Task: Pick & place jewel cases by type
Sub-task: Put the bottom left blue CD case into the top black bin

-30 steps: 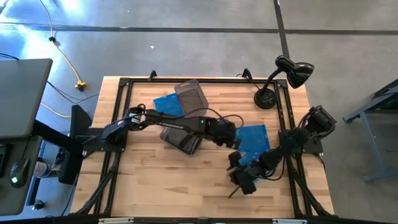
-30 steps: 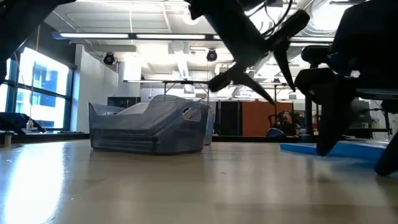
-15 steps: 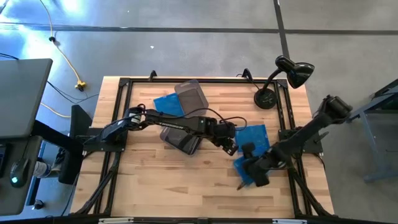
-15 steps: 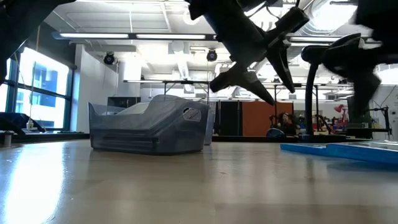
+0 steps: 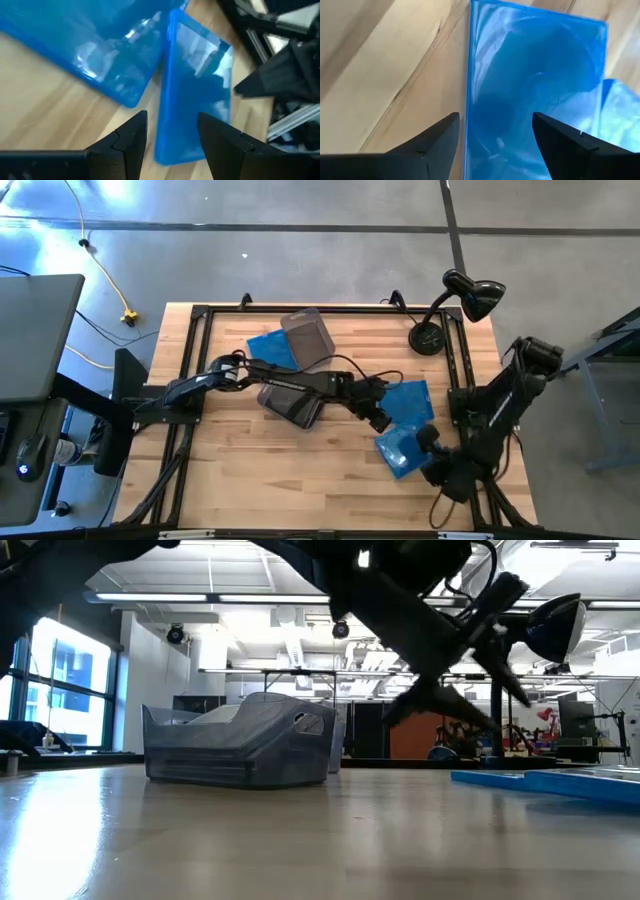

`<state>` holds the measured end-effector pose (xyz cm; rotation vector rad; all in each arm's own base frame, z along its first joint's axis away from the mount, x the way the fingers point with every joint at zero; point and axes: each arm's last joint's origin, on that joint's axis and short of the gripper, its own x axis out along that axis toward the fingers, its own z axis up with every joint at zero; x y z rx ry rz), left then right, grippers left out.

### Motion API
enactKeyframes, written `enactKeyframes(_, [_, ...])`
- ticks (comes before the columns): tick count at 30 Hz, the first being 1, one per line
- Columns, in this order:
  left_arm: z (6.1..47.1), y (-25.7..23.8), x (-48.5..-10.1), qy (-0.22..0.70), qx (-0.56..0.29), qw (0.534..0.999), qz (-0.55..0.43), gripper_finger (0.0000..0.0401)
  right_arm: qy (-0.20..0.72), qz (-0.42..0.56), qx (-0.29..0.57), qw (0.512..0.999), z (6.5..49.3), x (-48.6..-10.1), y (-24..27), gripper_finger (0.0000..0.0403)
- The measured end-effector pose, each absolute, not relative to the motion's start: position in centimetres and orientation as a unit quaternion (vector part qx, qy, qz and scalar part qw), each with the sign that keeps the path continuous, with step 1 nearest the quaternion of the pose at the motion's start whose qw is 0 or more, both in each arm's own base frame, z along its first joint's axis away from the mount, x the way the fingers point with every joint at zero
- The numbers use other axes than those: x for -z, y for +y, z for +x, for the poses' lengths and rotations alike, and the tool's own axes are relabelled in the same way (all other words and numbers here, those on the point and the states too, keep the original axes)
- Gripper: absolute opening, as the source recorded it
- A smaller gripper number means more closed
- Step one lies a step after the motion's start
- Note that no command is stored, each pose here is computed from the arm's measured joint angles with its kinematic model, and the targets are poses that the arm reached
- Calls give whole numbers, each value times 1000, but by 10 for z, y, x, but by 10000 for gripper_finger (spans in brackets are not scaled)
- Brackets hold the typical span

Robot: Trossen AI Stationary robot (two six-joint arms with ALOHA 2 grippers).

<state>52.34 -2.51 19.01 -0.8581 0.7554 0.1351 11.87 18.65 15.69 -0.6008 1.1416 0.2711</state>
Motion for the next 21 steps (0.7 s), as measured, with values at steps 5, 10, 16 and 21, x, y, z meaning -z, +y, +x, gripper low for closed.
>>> enactKeyframes(5, [527, -27, -175, 374, -48, 816, -437, 172, 532, -316, -101, 779, 108, -135, 198, 248])
enactKeyframes(10, [530, -28, -170, 369, -40, 812, -450, 172, 540, -323, -76, 774, 101, -119, 206, 247])
enactKeyframes(16, [536, -31, -156, 361, -29, 802, -474, 172, 499, -373, -33, 782, 98, -116, 202, 247])
enactKeyframes(21, [541, -38, -144, 362, -7, 788, -498, 172, 516, -375, -29, 770, 108, -116, 197, 247])
